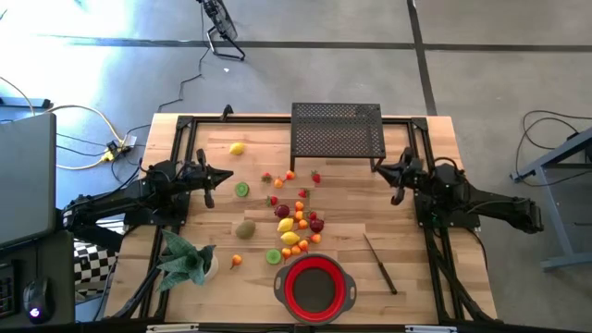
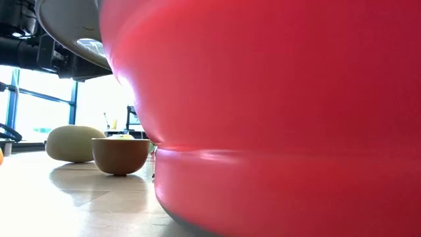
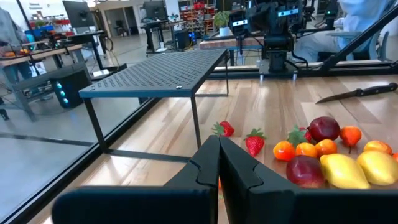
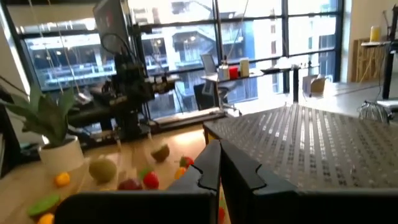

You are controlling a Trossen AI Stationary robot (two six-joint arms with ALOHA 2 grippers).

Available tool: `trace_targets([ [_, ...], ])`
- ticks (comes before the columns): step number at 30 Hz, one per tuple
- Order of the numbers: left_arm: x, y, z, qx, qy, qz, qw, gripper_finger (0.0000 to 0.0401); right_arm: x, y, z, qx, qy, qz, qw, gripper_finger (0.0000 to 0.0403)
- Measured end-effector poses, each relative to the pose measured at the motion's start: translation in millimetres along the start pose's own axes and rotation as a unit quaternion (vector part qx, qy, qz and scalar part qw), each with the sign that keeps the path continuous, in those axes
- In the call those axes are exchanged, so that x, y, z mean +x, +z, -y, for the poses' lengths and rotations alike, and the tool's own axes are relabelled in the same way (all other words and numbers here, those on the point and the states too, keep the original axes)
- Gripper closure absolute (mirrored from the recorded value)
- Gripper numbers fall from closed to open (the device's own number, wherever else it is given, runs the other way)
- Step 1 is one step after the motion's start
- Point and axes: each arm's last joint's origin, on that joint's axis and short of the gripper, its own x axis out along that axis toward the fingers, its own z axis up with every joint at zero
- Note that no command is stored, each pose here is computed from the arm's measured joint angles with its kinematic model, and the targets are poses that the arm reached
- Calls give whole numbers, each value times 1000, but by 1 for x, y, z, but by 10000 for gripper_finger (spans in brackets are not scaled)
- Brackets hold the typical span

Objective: Pick & Place Fruit
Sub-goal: Put the strainer on the shelf

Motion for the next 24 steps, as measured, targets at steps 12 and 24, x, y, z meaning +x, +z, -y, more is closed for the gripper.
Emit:
trace_targets([
  [12,0,0,0,-1,0,0,1000,401,3,-5,-4,42,16,-27,999,401],
  [24,0,0,0,-1,0,0,1000,401,12,4,-11,28,35,-23,999,401],
])
